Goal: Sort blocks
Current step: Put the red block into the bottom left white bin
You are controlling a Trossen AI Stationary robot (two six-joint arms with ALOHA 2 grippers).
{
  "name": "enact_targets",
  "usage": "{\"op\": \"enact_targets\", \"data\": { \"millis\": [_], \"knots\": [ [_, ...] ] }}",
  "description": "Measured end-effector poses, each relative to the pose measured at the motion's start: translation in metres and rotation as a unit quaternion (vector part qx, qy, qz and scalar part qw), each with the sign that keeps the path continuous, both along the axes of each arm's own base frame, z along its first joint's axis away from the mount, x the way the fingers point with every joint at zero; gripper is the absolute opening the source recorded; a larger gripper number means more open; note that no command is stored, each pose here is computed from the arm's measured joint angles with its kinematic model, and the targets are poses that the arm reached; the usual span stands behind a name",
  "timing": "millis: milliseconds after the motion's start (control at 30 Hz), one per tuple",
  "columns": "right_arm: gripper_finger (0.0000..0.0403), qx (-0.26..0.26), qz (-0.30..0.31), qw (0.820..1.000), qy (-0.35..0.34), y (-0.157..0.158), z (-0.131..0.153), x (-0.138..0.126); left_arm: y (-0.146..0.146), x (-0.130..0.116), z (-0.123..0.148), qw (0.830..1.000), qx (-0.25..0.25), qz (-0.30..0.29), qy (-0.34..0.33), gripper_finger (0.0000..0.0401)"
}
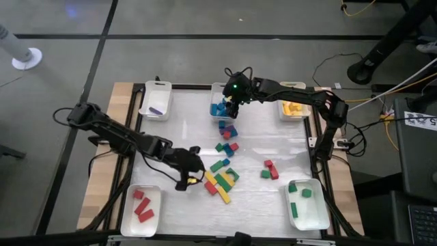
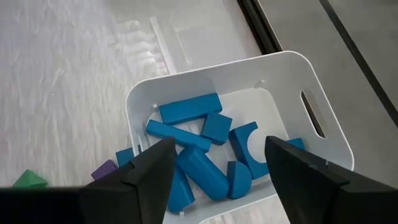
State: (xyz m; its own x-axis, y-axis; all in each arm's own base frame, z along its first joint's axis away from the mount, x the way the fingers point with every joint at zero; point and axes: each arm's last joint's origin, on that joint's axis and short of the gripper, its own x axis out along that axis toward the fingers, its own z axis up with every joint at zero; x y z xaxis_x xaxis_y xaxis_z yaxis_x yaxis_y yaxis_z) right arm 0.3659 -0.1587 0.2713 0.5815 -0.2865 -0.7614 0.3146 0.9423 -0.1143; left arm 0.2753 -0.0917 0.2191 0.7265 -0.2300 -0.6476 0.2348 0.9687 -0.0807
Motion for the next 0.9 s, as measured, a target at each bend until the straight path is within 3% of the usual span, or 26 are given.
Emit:
{"op": "enact_targets", "data": {
  "millis": [367,567,900],
  "knots": [
    [0.0248,0.005,-0.004,1.0,0.003,0.001,-0.001,0.0,-0.026,0.025,-0.043,0.993,0.063,-0.086,-0.044,0.0203],
    [0.0248,0.014,-0.004,1.0,0.026,0.003,0.0,-0.006,-0.029,0.033,-0.071,0.991,0.083,-0.1,-0.022,0.0203],
    [0.0248,0.071,-0.03,0.99,0.116,0.02,0.046,-0.025,-0.028,0.038,-0.1,0.987,0.111,-0.117,0.014,0.0203]
  ]
}}
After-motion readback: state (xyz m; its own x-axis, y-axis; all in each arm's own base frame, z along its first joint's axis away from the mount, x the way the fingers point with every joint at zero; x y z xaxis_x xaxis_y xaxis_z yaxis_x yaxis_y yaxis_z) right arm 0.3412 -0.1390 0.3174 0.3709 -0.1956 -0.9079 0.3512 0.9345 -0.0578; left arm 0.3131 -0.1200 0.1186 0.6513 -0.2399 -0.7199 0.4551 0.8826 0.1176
